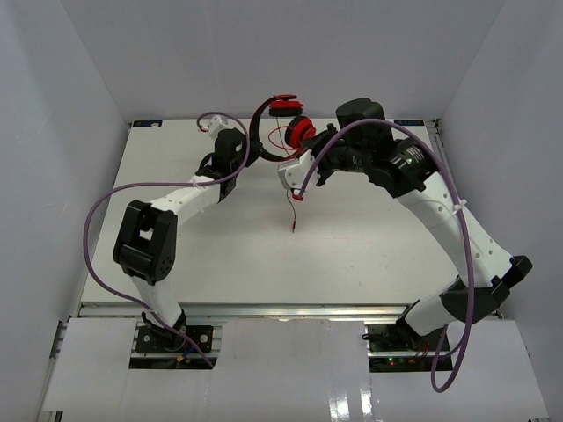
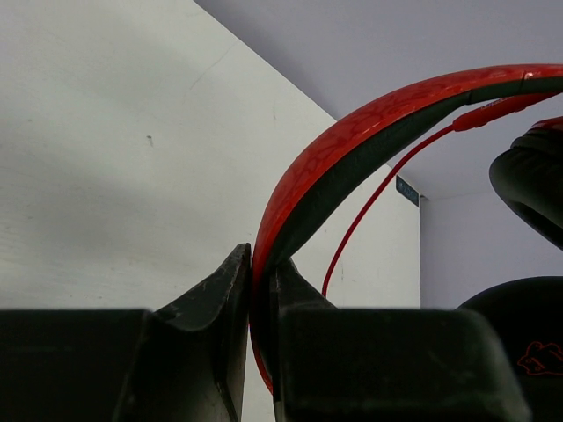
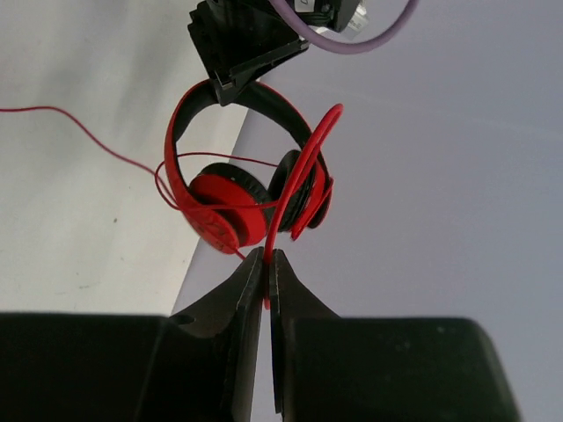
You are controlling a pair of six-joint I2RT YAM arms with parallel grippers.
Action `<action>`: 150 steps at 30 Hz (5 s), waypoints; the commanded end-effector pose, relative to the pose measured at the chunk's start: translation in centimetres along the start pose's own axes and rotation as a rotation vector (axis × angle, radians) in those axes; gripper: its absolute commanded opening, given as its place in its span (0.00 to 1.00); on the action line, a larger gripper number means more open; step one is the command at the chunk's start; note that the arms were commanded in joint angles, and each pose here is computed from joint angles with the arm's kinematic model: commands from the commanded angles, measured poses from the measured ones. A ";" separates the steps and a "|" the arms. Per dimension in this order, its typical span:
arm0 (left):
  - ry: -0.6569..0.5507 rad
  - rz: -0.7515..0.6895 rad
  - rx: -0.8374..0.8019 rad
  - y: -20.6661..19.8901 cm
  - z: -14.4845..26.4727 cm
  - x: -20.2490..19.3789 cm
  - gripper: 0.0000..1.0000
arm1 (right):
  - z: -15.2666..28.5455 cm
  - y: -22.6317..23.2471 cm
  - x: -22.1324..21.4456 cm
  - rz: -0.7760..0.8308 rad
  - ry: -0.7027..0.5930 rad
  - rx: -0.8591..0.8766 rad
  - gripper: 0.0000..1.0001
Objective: Wrap the headphones
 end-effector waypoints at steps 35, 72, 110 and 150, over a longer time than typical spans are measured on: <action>0.027 -0.233 -0.302 -2.1 3.3 7.5 0.00 | 4.4 16.0 -2.1 0.810 0.096 0.446 0.08; -0.090 -0.408 -0.363 -2.3 8.6 11.2 0.00 | 0.6 18.2 16.3 -0.284 -0.630 0.699 0.08; -0.432 -0.403 0.077 4.6 13.4 21.9 0.00 | -12.1 27.1 3.2 -0.792 0.067 0.776 0.15; -0.583 -0.296 -0.201 -7.7 27.5 26.6 0.00 | -13.7 5.5 5.1 -1.376 -1.093 0.055 0.90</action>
Point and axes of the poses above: each gripper's point midway between its finger pads, its own z axis back along the fingers, its own y axis along the line the jaws close on, x = y × z, the point moved 3 cm from there along z, back along the fingers, and after that the axes turned 1 degree about z, right-handed, at the moved point
